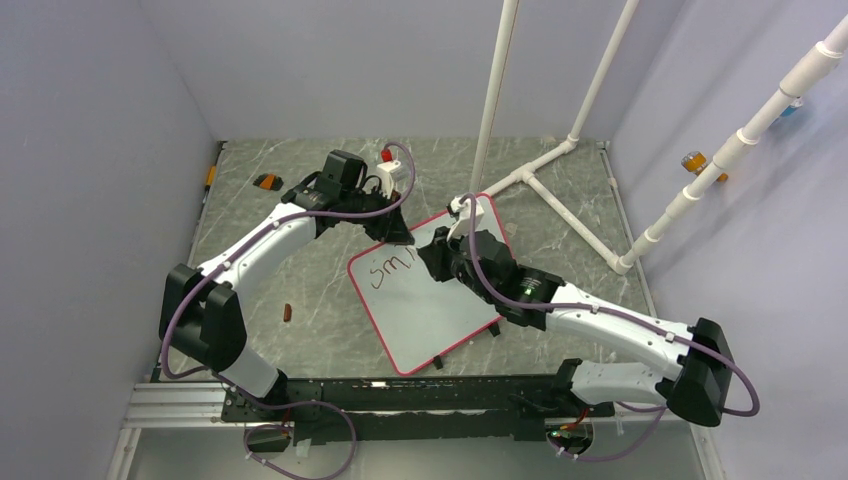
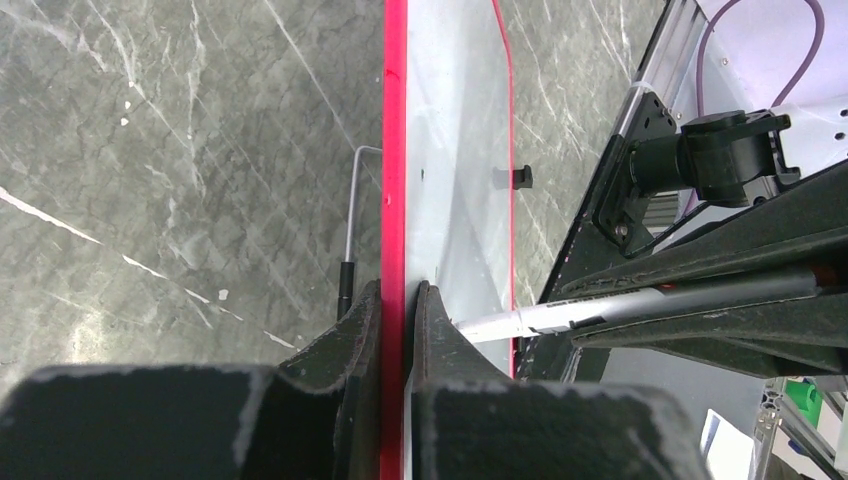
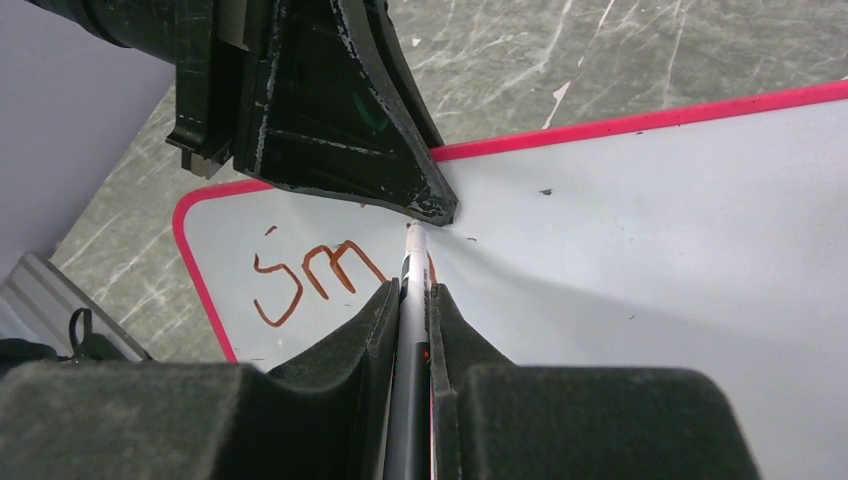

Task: Write a sentence on the whiteboard

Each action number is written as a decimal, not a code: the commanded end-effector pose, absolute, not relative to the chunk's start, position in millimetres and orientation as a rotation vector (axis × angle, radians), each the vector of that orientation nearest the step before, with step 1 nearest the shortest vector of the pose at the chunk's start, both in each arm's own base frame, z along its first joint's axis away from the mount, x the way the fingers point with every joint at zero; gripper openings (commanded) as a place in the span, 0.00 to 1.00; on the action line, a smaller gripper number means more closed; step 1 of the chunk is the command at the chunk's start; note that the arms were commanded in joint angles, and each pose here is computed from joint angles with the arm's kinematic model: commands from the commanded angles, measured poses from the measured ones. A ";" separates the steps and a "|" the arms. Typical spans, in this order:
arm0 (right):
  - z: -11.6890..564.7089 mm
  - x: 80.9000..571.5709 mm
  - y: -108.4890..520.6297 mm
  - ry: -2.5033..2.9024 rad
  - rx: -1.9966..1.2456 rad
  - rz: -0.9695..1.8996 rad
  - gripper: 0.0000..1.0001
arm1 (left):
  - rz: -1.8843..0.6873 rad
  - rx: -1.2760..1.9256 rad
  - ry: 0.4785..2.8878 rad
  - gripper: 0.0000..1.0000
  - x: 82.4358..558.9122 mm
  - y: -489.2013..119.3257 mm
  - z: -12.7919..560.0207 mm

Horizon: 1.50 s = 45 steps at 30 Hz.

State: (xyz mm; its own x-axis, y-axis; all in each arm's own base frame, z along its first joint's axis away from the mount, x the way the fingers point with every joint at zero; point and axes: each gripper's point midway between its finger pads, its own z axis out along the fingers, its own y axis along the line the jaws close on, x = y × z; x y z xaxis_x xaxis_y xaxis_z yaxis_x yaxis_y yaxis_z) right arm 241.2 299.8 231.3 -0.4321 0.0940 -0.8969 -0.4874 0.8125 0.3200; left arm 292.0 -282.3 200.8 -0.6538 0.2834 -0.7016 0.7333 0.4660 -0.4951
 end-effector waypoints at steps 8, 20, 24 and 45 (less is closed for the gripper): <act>301.9 218.9 294.4 1.740 -0.332 0.857 0.00 | -0.919 0.855 2.066 0.00 320.1 -273.6 224.0; 280.5 240.4 265.2 1.807 -0.185 0.707 0.00 | -0.912 0.854 2.059 0.00 318.9 -272.0 227.8; 278.8 252.1 268.9 1.815 -0.178 0.723 0.00 | -0.913 0.855 2.053 0.00 318.2 -272.0 229.2; 285.9 266.1 291.1 1.799 -0.226 0.784 0.00 | -0.918 0.861 2.051 0.00 317.2 -272.7 229.6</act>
